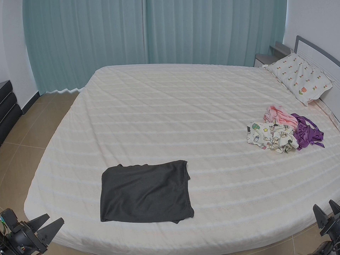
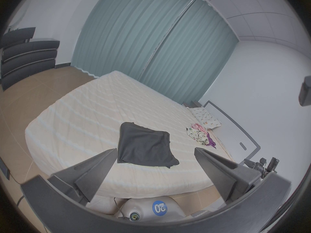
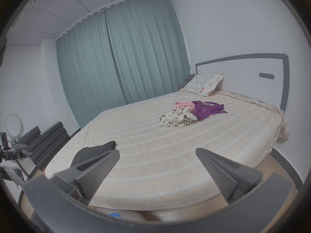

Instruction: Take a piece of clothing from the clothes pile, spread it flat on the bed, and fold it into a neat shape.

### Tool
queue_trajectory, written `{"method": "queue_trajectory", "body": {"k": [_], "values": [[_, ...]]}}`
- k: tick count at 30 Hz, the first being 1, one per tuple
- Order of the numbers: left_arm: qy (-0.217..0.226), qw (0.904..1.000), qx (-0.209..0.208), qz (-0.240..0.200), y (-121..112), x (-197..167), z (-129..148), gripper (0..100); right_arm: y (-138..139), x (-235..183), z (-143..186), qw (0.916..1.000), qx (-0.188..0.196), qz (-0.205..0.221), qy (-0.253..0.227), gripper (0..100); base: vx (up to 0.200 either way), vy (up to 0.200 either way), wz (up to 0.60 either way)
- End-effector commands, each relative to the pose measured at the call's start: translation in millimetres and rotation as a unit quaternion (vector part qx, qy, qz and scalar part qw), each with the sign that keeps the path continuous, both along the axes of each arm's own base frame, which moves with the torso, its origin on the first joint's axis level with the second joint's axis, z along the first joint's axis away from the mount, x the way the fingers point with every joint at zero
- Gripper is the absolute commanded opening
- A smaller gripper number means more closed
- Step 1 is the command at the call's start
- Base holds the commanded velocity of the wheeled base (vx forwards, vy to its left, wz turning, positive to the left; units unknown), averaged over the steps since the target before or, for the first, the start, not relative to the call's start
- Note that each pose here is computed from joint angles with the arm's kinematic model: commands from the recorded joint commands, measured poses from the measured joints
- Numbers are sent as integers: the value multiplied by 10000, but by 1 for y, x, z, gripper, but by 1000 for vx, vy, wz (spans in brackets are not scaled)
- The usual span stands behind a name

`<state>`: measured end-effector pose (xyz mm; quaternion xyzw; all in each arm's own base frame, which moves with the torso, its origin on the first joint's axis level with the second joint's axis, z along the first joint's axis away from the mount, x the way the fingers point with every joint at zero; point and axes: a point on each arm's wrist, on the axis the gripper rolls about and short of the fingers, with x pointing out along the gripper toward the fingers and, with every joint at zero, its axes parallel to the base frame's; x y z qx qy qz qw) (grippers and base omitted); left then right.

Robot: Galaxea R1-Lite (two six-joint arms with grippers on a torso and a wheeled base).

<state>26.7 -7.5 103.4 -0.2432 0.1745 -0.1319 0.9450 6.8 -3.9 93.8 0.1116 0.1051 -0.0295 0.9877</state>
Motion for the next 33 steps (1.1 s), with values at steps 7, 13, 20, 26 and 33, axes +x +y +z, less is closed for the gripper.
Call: {"method": "queue_trajectory", "body": {"k": [7, 13, 20, 26, 33], "values": [[-1467, 9886, 336, -50, 0, -45, -13, 100, -1, -24, -10, 9951, -594, -200, -769, 100, 0, 0, 0], [-1892, 9809, 436, 146, 0, -52, -16, 100, 4, -31, -12, 9878, -899, 191, -1257, 100, 0, 0, 0], [-2123, 9617, 1643, 547, 3, -50, -20, 100, 3, -31, -12, 9875, -974, 29, -1239, 100, 0, 0, 0], [-2048, 9519, 2011, 1077, 5, -49, -21, 100, 3, -31, -12, 9820, -1453, 57, -1202, 100, 0, 0, 0], [-2002, 9484, 2084, 1307, 7, -49, -21, 100, 3, -31, -12, 9809, -1565, 82, -1151, 100, 0, 0, 0]]}}
